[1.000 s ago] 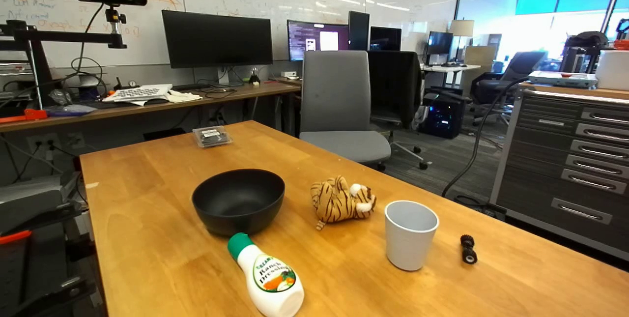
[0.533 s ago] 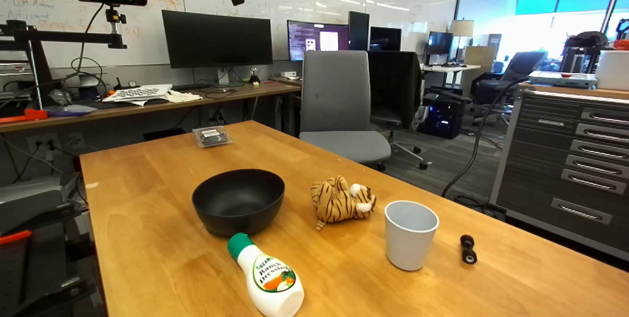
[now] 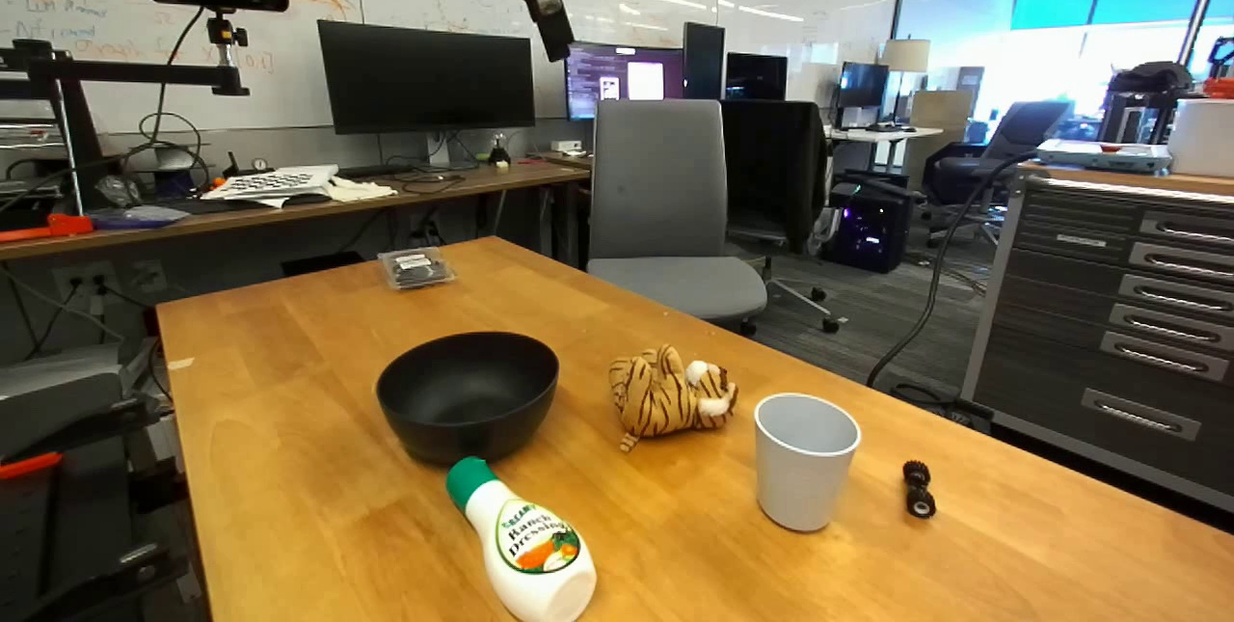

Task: Put the tiger plush in the bowl

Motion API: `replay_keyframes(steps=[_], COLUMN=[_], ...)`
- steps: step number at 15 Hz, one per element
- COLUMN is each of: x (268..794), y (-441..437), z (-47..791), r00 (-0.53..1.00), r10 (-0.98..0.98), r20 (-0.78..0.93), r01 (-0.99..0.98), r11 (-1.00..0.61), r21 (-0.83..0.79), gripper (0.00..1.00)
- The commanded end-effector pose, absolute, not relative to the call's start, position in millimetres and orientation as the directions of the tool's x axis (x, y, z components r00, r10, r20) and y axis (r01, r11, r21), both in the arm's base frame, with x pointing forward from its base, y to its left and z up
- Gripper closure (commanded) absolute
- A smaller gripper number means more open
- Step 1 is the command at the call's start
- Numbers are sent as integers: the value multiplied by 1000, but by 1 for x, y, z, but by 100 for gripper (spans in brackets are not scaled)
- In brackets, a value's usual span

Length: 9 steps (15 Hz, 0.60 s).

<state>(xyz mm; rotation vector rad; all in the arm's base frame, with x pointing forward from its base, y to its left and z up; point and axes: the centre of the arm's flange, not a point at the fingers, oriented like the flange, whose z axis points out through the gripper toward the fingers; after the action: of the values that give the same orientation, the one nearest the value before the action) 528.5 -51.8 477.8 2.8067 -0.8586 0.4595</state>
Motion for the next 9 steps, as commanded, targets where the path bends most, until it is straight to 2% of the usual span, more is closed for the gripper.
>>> replay_keyframes(steps=[1,9], x=[557,568], y=[-69,-103], z=[460,395], r00=[714,722], r10=[-566,-580], r20=[412,377], r01=[-644,-660], r11=[-762,-741], r21=[71,125], gripper=[0,0])
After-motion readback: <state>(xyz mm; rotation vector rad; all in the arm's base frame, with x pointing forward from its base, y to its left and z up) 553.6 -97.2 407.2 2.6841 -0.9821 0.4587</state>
